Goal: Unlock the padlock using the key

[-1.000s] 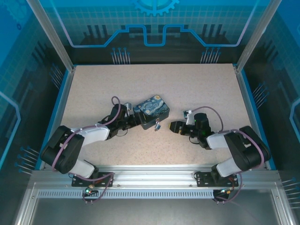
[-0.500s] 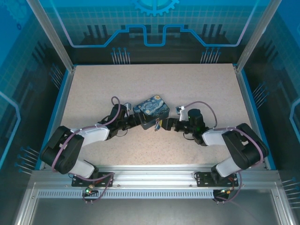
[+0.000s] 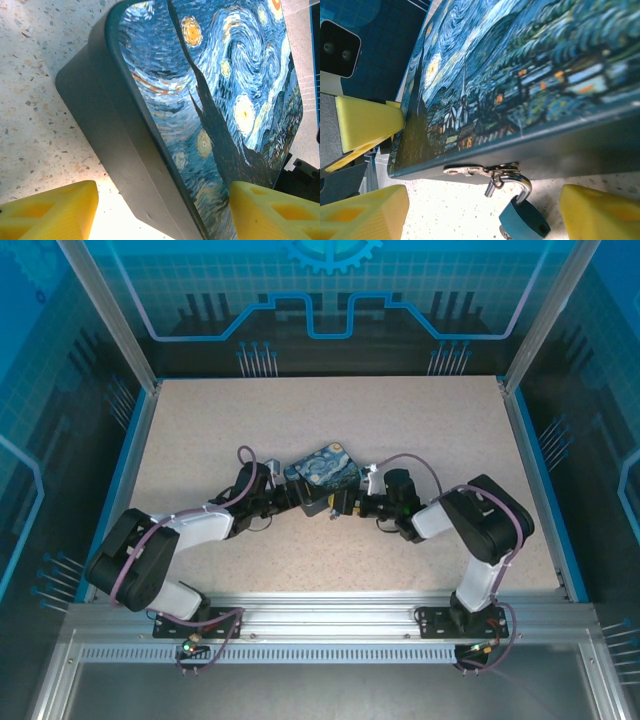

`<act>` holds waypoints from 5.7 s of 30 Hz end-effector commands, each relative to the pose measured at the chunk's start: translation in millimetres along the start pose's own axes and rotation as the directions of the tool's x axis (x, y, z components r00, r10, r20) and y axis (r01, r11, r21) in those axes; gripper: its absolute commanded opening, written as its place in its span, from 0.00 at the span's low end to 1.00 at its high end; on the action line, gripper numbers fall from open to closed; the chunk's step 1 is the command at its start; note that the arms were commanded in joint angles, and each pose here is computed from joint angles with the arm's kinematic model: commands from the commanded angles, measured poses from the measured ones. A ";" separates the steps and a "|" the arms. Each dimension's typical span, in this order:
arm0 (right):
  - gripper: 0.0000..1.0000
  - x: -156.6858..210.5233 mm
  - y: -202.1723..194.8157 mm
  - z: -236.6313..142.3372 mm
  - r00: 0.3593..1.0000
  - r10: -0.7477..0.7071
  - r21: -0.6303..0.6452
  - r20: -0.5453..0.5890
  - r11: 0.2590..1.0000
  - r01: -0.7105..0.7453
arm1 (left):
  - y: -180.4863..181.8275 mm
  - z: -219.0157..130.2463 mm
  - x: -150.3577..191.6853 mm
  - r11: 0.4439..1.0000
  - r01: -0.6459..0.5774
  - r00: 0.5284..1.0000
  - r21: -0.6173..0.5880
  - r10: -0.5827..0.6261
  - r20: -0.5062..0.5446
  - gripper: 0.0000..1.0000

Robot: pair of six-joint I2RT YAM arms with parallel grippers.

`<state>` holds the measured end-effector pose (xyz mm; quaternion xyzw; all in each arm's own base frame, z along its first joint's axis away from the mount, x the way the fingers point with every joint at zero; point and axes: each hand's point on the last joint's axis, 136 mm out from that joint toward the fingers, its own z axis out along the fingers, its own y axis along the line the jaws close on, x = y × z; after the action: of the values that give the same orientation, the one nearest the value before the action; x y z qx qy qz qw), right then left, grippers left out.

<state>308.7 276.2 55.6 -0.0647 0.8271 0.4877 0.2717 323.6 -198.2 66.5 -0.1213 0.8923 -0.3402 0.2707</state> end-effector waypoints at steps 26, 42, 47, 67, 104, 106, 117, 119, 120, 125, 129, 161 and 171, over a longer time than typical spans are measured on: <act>0.48 5.3 9.2 -2.6 1.000 -0.023 -0.064 0.005 0.998 0.024 | 13.7 -2.8 12.8 0.999 0.011 0.999 -0.046 -0.013 -0.033 0.71; 0.25 3.4 6.4 1.5 1.000 -0.026 -0.059 0.003 0.998 0.027 | 15.4 -2.4 14.2 0.999 0.011 0.999 -0.051 -0.013 -0.037 0.71; 0.18 3.5 3.9 3.1 1.000 -0.019 -0.051 0.001 0.999 0.019 | 15.3 -2.4 13.9 0.999 0.010 0.999 -0.051 -0.012 -0.035 0.71; 0.00 2.5 -32.5 -12.9 0.984 0.141 0.068 0.108 0.987 -0.149 | 19.3 -7.5 17.4 0.998 0.023 0.999 -0.063 -0.025 -0.032 0.71; 0.00 -15.3 -27.7 -68.0 0.978 0.078 0.252 0.193 0.959 -0.126 | 28.6 -3.5 1.1 0.996 0.012 1.000 -0.083 -0.013 -0.007 0.76; 0.00 -14.8 -15.9 -75.0 0.988 0.039 0.275 0.151 0.958 -0.080 | 32.7 -2.1 -2.9 0.995 0.007 1.000 -0.095 -0.008 -0.005 0.76; 0.00 7.0 32.8 -121.9 0.996 -0.070 0.362 -0.060 0.928 0.087 | 45.6 5.6 -38.5 0.995 0.014 1.000 -0.103 -0.012 0.020 0.76; 0.00 15.8 39.9 -126.3 0.990 -0.078 0.375 -0.119 0.919 0.118 | 46.1 8.9 -46.4 0.996 0.008 1.000 -0.094 -0.006 0.021 0.76; 0.00 19.3 43.8 -127.9 0.985 -0.084 0.383 -0.153 0.914 0.138 | 45.9 10.3 -51.3 0.997 0.010 1.000 -0.082 -0.008 0.023 0.76; 0.00 41.3 49.0 -129.3 0.941 -0.080 0.468 -0.328 0.852 0.235 | 28.5 0.8 -74.5 1.000 0.009 0.996 0.014 -0.010 0.090 0.76; 0.00 49.2 51.2 -117.5 0.916 -0.062 0.493 -0.396 0.827 0.269 | 13.3 -22.4 -85.3 0.999 -0.031 0.988 0.029 0.026 0.154 0.76; 0.26 49.2 35.7 -23.4 0.871 -0.069 0.465 -0.487 0.823 0.326 | -13.3 -146.3 -70.1 0.979 -0.203 0.905 -0.022 0.196 0.378 0.80; 0.38 -22.4 59.1 -80.8 0.935 -0.242 0.498 -0.259 0.796 0.344 | -12.2 -163.2 -76.8 0.967 -0.244 0.861 -0.080 0.254 0.441 0.79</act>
<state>263.1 257.3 128.8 -0.1681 0.9383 0.1985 0.2277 296.7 -99.4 209.3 -0.0858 0.8167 -0.2873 0.4930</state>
